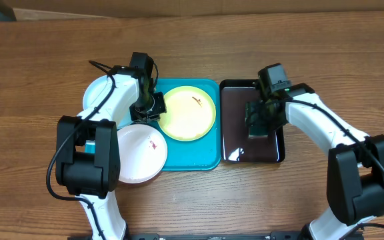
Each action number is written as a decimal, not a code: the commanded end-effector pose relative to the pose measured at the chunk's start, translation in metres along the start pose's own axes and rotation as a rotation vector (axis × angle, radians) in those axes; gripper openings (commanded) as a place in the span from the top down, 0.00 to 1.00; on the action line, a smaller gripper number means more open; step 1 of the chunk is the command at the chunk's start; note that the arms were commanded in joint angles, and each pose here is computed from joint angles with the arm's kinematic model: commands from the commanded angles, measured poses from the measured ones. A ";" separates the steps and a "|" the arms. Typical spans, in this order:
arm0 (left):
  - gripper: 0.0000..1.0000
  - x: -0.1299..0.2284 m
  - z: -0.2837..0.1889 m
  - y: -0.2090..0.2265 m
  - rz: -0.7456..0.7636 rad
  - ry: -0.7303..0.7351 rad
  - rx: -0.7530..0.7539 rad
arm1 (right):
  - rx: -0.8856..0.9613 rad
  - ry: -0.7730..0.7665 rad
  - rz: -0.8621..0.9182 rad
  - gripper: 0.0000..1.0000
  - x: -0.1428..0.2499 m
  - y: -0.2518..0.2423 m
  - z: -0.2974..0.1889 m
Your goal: Clean dirty plates on tray and stack at the side
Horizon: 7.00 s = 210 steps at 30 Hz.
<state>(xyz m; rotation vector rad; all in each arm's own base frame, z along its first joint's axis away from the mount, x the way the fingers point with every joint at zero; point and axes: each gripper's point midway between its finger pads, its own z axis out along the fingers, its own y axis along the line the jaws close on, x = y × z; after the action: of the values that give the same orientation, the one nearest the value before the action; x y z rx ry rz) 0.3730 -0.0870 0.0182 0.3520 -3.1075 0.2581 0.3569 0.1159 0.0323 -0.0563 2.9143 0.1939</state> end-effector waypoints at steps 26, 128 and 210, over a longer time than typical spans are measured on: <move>0.95 0.004 0.007 0.002 0.009 0.018 -0.022 | 0.080 0.007 0.004 0.39 0.015 -0.010 0.011; 0.96 -0.006 0.009 0.005 0.164 -0.027 -0.039 | -0.164 -0.228 -0.088 0.96 -0.081 0.109 -0.138; 0.96 -0.005 0.009 -0.001 0.157 -0.023 -0.005 | 0.097 0.251 -0.028 0.96 -0.033 0.018 -0.054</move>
<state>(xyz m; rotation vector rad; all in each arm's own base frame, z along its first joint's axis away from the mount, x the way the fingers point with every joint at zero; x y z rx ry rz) 0.3843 -0.0790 0.0165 0.1430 -3.1928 0.1891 0.3815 0.1513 0.1027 -0.1690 3.1544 0.2569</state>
